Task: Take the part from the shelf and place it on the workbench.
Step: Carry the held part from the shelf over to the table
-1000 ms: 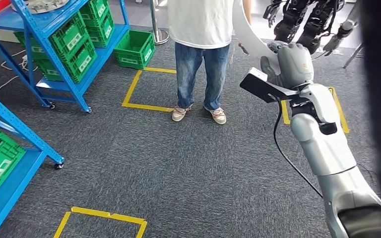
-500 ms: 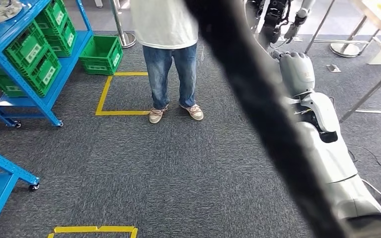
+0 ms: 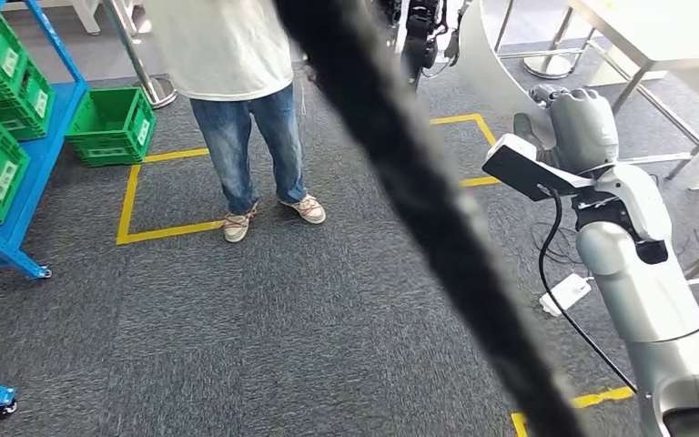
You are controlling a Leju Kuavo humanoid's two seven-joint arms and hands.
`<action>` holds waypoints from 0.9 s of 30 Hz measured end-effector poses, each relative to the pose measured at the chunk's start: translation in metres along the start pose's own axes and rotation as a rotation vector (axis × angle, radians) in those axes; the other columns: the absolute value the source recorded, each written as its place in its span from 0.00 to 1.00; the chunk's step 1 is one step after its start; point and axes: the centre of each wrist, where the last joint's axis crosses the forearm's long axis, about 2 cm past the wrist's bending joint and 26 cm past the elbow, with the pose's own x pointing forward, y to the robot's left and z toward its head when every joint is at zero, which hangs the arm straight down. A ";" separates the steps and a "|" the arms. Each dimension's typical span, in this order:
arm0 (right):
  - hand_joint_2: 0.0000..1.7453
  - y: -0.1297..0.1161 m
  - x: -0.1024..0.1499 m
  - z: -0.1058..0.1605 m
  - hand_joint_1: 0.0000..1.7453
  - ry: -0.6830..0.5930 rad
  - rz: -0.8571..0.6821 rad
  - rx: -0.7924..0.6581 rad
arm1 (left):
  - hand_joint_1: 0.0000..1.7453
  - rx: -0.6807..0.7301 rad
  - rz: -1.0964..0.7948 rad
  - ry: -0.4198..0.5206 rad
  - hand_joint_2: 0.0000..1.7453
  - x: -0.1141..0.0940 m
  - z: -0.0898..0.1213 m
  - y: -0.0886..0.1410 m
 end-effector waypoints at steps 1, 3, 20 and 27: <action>1.00 -0.001 -0.001 0.000 1.00 -0.001 0.003 0.003 | 0.00 0.000 -0.001 0.001 1.00 0.000 0.000 0.000; 1.00 -0.003 -0.003 0.002 1.00 0.001 0.011 0.009 | 0.00 -0.001 -0.003 0.003 1.00 0.000 0.000 0.000; 1.00 0.006 0.010 0.006 1.00 0.017 0.064 0.006 | 0.00 -0.029 -0.005 0.008 1.00 0.003 0.001 -0.004; 1.00 0.011 0.016 0.006 1.00 0.012 0.045 0.008 | 0.00 -0.030 -0.009 0.022 1.00 -0.001 0.002 -0.003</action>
